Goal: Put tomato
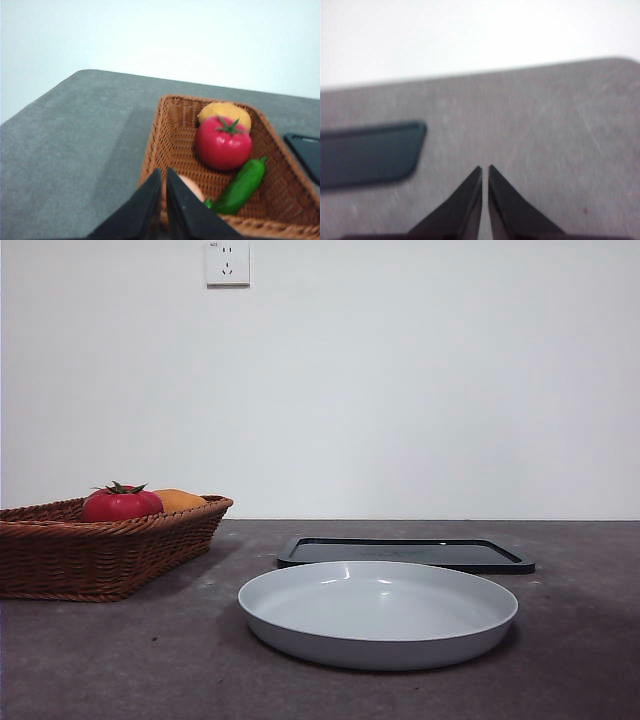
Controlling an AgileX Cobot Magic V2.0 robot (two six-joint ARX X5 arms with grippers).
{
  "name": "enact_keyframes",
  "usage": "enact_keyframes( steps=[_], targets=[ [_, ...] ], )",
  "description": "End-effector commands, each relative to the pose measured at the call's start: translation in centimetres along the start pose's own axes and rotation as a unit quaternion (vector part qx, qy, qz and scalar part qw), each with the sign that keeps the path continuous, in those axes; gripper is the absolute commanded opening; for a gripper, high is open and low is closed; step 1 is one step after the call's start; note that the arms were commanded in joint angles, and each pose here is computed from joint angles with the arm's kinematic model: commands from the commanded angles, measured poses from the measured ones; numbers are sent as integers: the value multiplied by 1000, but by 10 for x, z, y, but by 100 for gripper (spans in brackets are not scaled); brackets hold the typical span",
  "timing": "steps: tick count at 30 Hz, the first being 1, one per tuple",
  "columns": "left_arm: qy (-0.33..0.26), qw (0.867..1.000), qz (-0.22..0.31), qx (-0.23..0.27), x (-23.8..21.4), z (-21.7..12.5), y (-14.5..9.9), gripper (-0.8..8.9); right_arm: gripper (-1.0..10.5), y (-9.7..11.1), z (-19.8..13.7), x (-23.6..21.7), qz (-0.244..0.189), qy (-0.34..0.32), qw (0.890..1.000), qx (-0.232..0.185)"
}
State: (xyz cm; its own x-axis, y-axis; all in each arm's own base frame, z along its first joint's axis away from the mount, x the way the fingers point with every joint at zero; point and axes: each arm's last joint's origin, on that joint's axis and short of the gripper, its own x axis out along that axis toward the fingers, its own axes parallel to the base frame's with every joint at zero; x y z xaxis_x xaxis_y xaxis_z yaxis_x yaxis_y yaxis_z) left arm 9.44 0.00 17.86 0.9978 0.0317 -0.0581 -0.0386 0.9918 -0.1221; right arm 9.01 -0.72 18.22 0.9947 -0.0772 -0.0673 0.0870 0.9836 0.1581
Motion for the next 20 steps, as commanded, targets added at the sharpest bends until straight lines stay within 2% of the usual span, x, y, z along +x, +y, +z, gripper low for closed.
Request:
enact_keyframes(
  steps=[1,7,13,20],
  targets=[
    [-18,1000,-3,-24,-3,21,-2,15,13,2,17,-5,2,-26,999,43],
    [13,999,-2,-38,3,55,-7,15,13,8,49,-11,14,-19,996,85],
    [56,996,-53,-39,22,93,-16,15,12,18,75,-3,86,40,991,90],
    [98,987,-117,-42,56,133,-28,15,12,28,103,21,156,105,978,91]
  ],
)
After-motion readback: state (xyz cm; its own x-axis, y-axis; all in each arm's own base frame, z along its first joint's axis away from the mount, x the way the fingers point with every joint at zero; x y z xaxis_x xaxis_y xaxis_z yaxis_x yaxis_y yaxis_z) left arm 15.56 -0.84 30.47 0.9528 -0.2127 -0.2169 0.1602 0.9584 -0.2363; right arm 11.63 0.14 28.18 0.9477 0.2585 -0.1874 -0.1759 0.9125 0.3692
